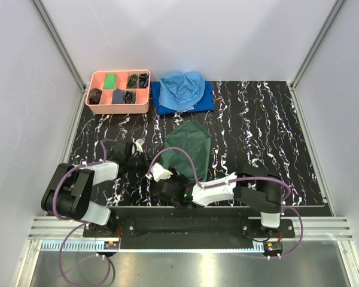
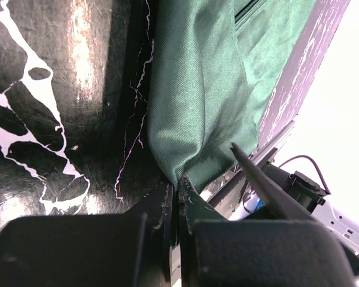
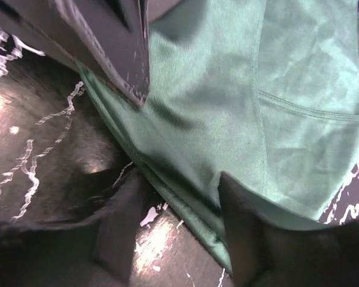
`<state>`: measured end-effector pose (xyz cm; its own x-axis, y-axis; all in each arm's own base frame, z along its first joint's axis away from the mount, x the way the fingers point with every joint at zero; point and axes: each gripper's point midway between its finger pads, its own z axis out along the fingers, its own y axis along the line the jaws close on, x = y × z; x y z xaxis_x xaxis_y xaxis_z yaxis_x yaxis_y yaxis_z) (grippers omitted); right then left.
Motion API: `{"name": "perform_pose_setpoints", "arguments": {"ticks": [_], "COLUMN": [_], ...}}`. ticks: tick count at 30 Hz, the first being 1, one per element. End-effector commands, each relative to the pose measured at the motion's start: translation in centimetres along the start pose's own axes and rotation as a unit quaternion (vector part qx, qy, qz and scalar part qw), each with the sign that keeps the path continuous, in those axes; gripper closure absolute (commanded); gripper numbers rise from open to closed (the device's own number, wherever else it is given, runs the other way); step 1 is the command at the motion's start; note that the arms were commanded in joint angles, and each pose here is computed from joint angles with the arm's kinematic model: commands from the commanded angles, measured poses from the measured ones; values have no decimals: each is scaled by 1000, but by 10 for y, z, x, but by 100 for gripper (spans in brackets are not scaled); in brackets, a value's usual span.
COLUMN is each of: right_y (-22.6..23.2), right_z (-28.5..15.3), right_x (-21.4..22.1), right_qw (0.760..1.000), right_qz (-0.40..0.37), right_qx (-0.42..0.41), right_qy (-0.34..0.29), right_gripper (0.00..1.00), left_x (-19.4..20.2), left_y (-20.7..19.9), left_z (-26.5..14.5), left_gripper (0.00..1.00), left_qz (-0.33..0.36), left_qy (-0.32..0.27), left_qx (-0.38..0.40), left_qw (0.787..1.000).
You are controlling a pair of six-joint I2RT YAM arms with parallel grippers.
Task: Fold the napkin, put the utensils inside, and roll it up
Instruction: Roll the napkin with the utensil
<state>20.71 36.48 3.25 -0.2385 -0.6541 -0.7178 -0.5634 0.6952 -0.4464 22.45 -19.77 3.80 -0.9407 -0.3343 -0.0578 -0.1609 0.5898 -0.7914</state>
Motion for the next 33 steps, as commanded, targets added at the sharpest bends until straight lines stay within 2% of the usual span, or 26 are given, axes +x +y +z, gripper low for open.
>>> {"name": "perform_pose_setpoints", "arguments": {"ticks": [1,9,10,12,13,14,17,20,24,27,29,33], "right_y": [-5,-5,-6,-3,-3,-2,-1,-4,0,1,0,-2], "right_z": [7,12,12,12,11,9,4,0,-8,-12,-15,-19], "right_x": [-1,17,18,18,18,14,6,6,9,2,-2,-16], "right_qw": [999,1000,1000,1000,1000,1000,998,995,985,974,963,941], "right_qz": [2,-5,-7,-10,-18,-19,-24,-19,-13,8,39,70], "right_qx": [35,28,24,5,-5,-16,-52,-87,-158,-207,-245,-308], "right_qy": [-8,11,13,16,16,12,11,34,72,87,103,120], "right_gripper": [49,66,72,78,80,86,100,100,100,100,100,100], "left_x": [-8,-11,-10,-11,-9,-10,-10,-11,-24,-32,-34,-46], "left_y": [-15,-17,-17,-20,-19,-18,-11,-4,-1,6,10,3], "left_z": [-2,-1,-1,-1,0,-1,-4,-9,-20,-27,-30,-43], "left_gripper": [100,100,100,98,89,71,42,28,17,13,12,12], "left_qz": [21,27,29,35,38,39,44,46,62,71,78,139], "left_qy": [4,8,9,12,17,18,-3,-30,-91,-134,-153,-198], "left_qx": [25,28,29,35,36,33,17,1,-18,-39,-45,-50], "left_qw": [999,999,999,999,998,999,999,998,994,988,984,969]}}
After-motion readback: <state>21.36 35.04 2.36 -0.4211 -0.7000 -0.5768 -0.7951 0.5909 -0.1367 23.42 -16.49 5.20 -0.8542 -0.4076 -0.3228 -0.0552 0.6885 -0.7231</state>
